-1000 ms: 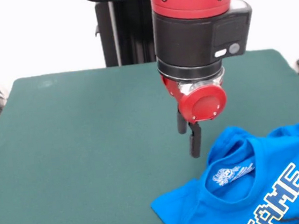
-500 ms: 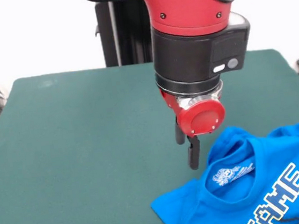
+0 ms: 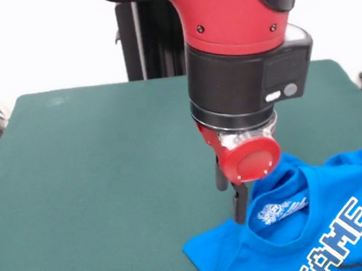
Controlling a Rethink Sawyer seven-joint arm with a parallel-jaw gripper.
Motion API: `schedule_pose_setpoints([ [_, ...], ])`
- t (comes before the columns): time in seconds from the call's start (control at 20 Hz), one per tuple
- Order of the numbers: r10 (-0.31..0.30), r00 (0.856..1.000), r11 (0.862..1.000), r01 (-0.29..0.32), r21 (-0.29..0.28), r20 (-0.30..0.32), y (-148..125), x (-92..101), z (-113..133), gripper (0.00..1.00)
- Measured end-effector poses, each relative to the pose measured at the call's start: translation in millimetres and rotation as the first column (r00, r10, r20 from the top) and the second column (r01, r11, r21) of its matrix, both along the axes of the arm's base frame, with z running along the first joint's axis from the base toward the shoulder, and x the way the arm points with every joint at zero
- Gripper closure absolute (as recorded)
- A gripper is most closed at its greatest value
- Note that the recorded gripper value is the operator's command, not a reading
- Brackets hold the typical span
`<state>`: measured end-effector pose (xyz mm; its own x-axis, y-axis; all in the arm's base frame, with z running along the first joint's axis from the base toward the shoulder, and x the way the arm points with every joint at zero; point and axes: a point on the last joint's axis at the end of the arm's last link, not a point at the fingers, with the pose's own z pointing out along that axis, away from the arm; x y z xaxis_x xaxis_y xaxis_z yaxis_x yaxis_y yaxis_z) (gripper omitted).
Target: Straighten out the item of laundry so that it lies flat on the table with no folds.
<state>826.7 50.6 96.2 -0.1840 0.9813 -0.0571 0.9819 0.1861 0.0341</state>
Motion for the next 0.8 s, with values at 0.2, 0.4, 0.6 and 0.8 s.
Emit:
schedule_pose_setpoints([
  [0.2, 0.007, 1.000, 1.000, -0.007, 0.004, -0.016, 7, 0.9, -12, 0.00],
  [0.4, 0.016, 0.999, 1.000, -0.016, 0.014, -0.034, 18, -1.0, -30, 0.00],
  [0.6, 0.015, 0.998, 0.999, -0.013, 0.038, -0.061, 26, -4.0, -40, 0.00],
  [0.8, 0.012, 0.994, 0.998, -0.005, 0.069, -0.111, 35, -10.9, -49, 0.00],
])
